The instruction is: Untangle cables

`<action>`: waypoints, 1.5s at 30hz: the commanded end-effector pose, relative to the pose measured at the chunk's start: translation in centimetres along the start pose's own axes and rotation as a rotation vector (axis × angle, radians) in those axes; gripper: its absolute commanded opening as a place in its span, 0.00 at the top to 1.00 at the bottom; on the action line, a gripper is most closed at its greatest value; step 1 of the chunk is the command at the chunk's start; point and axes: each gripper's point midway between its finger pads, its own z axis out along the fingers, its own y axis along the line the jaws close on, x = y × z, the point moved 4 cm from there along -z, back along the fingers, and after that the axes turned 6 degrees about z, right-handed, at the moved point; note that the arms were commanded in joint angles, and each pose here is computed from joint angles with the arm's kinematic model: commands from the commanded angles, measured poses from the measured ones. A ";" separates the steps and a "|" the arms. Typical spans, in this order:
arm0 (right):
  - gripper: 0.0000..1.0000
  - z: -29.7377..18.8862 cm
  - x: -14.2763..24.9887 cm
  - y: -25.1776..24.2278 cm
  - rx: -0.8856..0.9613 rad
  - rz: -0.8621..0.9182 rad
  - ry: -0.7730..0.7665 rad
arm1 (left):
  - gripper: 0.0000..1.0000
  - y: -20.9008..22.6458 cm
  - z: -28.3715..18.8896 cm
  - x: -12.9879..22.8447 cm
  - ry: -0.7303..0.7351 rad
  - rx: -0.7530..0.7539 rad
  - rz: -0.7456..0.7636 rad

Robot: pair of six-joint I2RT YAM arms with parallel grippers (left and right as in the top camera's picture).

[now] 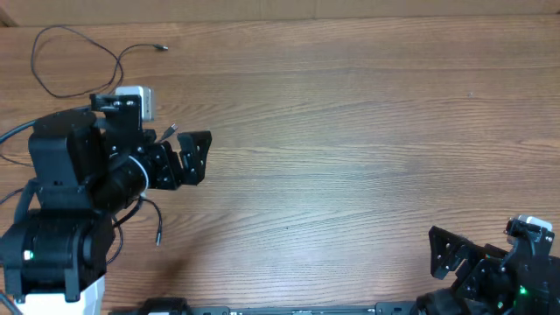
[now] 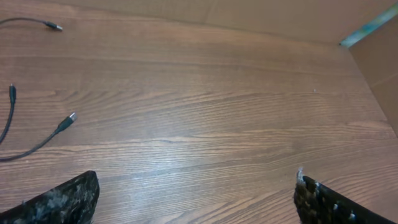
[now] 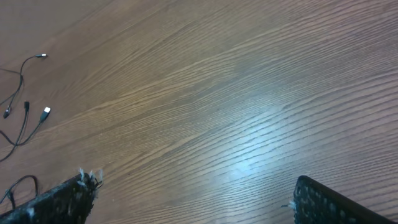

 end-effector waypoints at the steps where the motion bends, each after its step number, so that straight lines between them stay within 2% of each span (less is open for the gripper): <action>1: 0.00 0.0 0.0 0.0 -0.002 -0.002 0.000 | 0.00 0.4 0.9 -0.2 0.024 -0.010 0.014; 3: 0.00 0.1 -0.1 0.0 0.002 -0.002 -0.010 | 0.00 0.7 1.6 -0.2 0.045 -0.012 0.007; 6: 0.00 0.1 -1.5 0.5 -0.033 -0.028 -0.116 | 0.00 1.0 2.6 -0.1 0.074 -0.013 -0.004; 9: 0.00 1.0 -2.9 2.7 -0.173 -0.271 -0.267 | 0.00 1.6 4.2 0.0 0.119 -0.016 -0.020; 11: 0.00 2.0 -2.7 2.9 -0.208 -0.329 -0.313 | 0.00 2.0 5.1 0.2 0.147 -0.018 -0.031; 19: 0.00 8.5 -1.5 0.1 -0.175 -0.272 -0.474 | 0.00 3.9 10.0 1.5 0.296 -0.028 -0.086; 24: 0.00 11.5 -0.8 -0.1 -0.227 -0.366 -0.577 | 0.00 5.2 13.1 2.7 0.392 -0.034 -0.121; 32: 0.00 15.6 -0.7 -0.3 -0.277 -0.403 -0.694 | 0.00 7.3 18.1 5.7 0.563 -0.044 -0.184; 38: 0.00 17.7 0.4 -0.7 -0.302 -0.433 -0.690 | 0.00 8.9 21.8 8.9 0.701 -0.053 -0.235; 43: 0.00 17.6 0.3 -0.6 -0.297 -0.455 -0.704 | 0.00 10.0 24.2 11.4 0.790 -0.059 -0.269; 45: 0.00 17.1 0.0 -0.2 -0.304 -0.527 -0.742 | 0.00 10.3 24.8 12.1 0.816 -0.061 -0.279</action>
